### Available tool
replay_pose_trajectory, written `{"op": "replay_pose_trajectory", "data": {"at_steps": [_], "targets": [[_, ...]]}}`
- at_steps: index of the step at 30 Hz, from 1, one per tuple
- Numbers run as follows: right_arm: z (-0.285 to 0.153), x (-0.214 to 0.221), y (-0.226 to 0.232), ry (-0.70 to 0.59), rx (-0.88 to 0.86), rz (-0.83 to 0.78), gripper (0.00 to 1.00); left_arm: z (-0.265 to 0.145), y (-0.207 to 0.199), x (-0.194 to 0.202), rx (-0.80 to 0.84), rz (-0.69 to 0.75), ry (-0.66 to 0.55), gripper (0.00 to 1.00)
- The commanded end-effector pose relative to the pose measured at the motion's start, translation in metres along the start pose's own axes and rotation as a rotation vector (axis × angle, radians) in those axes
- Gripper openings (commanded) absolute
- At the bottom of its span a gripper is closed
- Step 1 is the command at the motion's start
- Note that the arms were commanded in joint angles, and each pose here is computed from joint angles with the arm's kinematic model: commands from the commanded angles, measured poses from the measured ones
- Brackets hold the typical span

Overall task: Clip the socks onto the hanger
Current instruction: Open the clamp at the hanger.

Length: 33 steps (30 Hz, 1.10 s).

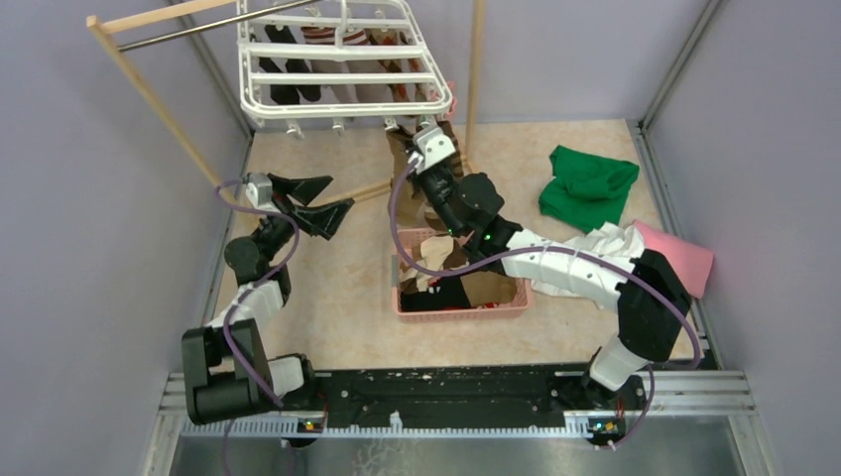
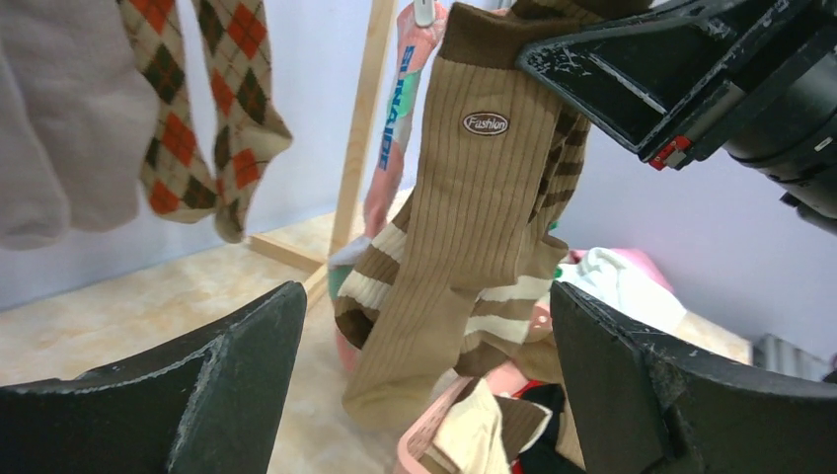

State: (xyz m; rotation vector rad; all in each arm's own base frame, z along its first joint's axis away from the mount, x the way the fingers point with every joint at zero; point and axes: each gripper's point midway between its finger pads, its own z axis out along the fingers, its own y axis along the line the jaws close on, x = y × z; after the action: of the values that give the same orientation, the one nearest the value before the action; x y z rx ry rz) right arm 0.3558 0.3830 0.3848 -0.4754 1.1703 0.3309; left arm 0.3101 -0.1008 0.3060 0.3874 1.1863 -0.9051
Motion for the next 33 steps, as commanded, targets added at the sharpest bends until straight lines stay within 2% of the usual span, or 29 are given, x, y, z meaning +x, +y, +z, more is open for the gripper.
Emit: {"op": "replay_pose_trajectory", "data": {"at_steps": [1, 6, 17, 26, 33], "targets": [[-0.007, -0.03, -0.026, -0.055, 0.036, 0.01, 0.0, 0.011, -0.036, -0.04, 0.216, 0.118, -0.104, 0.99], [-0.01, -0.03, -0.032, -0.054, 0.033, 0.006, 0.0, 0.031, -0.044, -0.048, 0.286, 0.108, -0.115, 0.99], [-0.008, -0.031, -0.037, -0.054, 0.031, 0.003, 0.0, 0.053, -0.067, -0.105, 0.344, 0.198, -0.276, 0.99], [-0.009, -0.033, -0.037, -0.061, 0.016, 0.006, 0.0, 0.072, -0.094, -0.11, 0.412, 0.208, -0.354, 0.99], [-0.008, -0.034, -0.036, -0.071, 0.009, 0.014, 0.0, 0.078, -0.099, -0.107, 0.4, 0.205, -0.396, 0.99]]}}
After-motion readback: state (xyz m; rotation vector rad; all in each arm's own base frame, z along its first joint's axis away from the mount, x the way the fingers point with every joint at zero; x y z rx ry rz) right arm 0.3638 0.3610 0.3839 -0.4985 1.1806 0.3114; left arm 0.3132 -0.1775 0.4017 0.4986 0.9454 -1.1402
